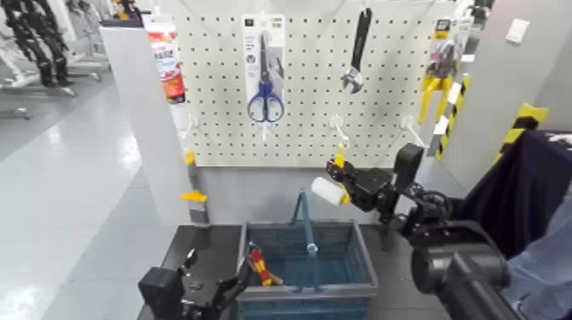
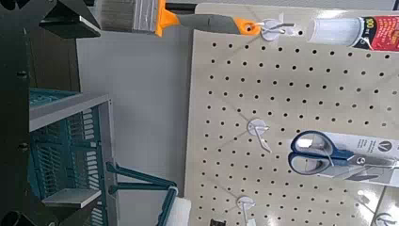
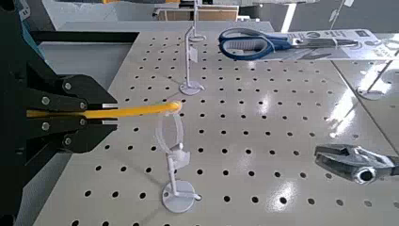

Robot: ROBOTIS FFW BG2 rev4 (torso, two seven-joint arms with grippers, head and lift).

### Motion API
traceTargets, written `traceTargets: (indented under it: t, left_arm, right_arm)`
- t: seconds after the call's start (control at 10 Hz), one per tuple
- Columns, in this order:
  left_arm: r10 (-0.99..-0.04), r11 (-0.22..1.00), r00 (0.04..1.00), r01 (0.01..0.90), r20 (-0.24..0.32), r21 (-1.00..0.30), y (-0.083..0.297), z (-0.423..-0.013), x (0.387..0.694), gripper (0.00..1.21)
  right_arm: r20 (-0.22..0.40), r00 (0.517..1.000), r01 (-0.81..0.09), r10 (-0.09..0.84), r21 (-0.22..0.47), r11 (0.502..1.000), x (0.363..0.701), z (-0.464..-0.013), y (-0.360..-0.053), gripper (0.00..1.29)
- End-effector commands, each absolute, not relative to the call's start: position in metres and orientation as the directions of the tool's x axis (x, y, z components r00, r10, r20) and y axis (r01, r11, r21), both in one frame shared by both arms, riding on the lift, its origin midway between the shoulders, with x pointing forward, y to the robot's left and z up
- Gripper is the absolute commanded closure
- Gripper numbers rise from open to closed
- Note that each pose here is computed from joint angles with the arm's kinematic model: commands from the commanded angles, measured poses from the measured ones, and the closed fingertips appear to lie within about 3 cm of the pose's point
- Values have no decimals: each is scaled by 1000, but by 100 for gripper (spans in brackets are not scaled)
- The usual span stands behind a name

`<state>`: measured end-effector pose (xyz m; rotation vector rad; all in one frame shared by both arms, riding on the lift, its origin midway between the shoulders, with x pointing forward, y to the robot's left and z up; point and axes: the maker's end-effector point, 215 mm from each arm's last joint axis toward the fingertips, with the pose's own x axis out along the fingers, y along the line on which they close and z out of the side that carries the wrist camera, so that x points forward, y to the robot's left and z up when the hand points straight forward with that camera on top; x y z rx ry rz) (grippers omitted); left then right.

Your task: Put the yellow roller into the crate.

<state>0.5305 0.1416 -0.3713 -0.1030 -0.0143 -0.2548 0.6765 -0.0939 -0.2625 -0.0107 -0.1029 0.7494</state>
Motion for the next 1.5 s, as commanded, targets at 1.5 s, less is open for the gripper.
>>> traceTargets:
  t: [1.5]
  left_arm:
    - [-251,962,968,252,18,-106,142,-376,528,11]
  right_arm:
    - [44,805,-567,592,347,747,598,-347,-116,124]
